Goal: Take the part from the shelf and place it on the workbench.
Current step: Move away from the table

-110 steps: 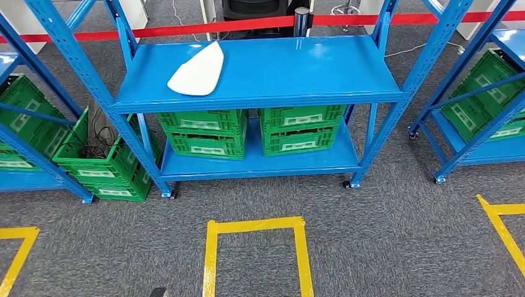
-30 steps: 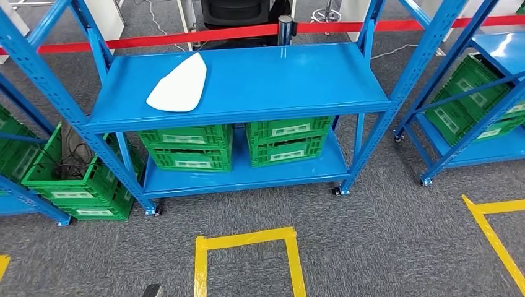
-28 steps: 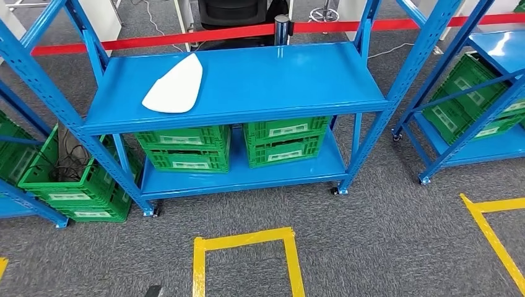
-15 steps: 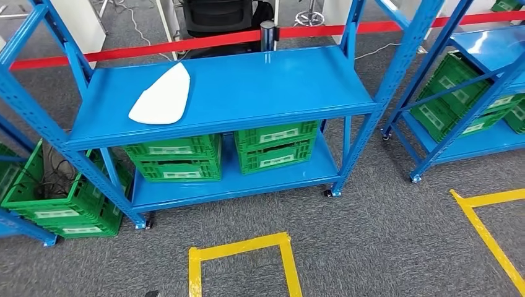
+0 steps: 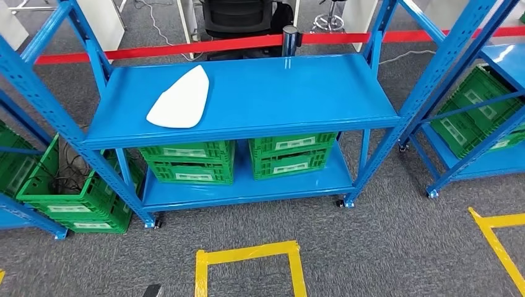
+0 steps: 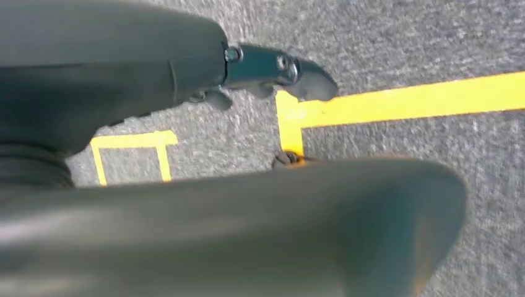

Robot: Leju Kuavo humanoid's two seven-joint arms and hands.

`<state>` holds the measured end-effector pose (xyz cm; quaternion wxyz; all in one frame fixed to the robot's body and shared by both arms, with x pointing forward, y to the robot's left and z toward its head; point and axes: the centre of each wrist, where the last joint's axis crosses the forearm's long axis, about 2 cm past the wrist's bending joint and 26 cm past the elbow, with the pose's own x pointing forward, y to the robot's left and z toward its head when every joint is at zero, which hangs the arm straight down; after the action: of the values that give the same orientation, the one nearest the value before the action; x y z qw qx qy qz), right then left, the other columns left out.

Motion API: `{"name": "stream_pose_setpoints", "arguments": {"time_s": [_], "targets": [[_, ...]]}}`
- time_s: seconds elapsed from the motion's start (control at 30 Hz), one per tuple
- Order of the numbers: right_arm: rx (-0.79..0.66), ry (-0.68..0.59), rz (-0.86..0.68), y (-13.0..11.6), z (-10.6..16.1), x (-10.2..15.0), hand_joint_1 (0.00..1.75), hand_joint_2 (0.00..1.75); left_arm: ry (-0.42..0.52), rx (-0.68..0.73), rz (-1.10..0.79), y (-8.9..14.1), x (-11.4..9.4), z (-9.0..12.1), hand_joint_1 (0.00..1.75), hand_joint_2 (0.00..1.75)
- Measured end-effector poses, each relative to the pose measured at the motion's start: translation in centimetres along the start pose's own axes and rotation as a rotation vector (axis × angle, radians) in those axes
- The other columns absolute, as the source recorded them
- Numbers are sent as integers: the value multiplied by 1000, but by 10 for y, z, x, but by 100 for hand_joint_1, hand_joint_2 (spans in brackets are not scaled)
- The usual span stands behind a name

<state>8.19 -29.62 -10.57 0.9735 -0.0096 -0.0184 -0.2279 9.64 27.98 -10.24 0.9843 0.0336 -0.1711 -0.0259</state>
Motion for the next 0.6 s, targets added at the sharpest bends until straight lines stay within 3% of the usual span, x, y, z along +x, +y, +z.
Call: {"name": "stream_pose_setpoints", "arguments": {"time_s": [0.6], "targets": [[8, -2, 27, 2, 0, 0, 0, 0, 10, 4, -1, 2, -1, 0, 0, 0]]}}
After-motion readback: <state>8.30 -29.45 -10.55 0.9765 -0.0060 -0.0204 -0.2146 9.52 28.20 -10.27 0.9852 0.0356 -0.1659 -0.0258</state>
